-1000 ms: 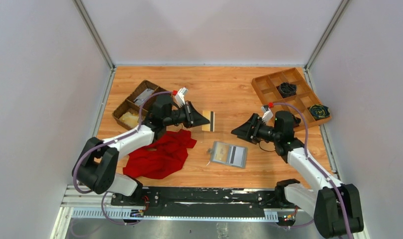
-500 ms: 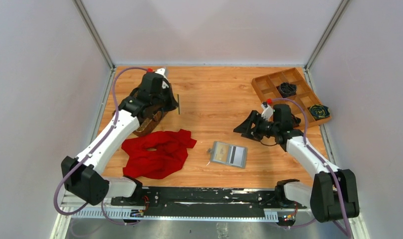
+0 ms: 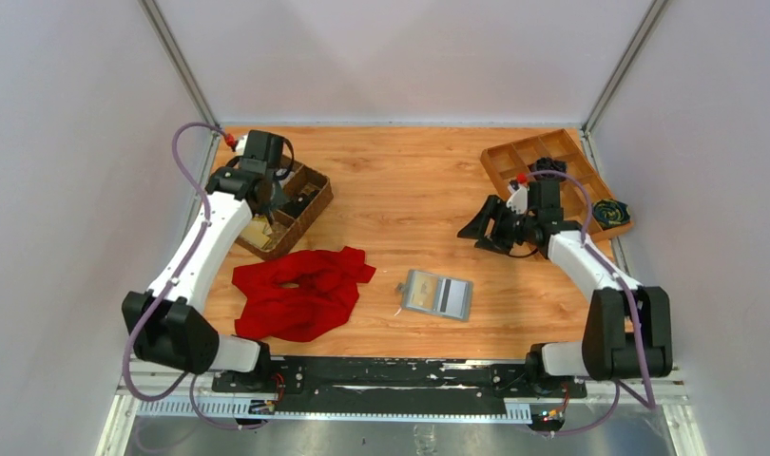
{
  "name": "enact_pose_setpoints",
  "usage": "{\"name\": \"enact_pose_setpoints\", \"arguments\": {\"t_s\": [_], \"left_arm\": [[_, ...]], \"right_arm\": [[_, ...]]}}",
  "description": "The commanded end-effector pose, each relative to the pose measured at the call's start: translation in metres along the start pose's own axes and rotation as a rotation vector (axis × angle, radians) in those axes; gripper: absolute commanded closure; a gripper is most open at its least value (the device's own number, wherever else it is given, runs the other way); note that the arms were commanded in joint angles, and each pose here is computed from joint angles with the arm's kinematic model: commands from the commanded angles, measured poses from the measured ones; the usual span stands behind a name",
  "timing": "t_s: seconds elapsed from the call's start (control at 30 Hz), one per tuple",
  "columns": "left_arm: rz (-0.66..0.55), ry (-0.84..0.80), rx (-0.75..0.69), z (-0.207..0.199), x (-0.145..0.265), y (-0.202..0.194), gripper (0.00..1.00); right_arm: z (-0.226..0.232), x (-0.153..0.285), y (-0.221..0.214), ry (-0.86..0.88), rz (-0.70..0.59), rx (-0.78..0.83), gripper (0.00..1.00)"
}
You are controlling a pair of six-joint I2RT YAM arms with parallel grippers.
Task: Take the credit cards out of the card holder
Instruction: Place the credit card in the storage box.
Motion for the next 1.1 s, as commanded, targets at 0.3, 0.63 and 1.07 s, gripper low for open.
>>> {"name": "enact_pose_setpoints", "arguments": {"t_s": [0.3, 0.63, 1.07], "left_arm": [[-0.018, 0.531, 0.047, 0.046, -0.075, 0.011, 1.0], [0.057, 0.675, 0.065, 0.068, -0.099, -0.03, 1.0], [0.162, 0.681, 0.025, 0.07, -0.109, -0.056, 0.42]], "right_arm": [[-0.02, -0.021, 0.025, -0.031, 0.045, -0.029, 0.35], [-0.021, -0.028, 0.025, -0.003, 0.067, -0.053, 0.36], [-0.009, -0.018, 0.024, 0.025, 0.039, -0.035, 0.35]]}}
Point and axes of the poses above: each gripper's point midway between its finger pads, its own x axis back along the fingers, its own z axis along the line the jaws close on, y = z × x, the point moved 1 cm from there along x, back along the fingers, and after that the axes turned 12 degrees about x, right-handed, at the moved point
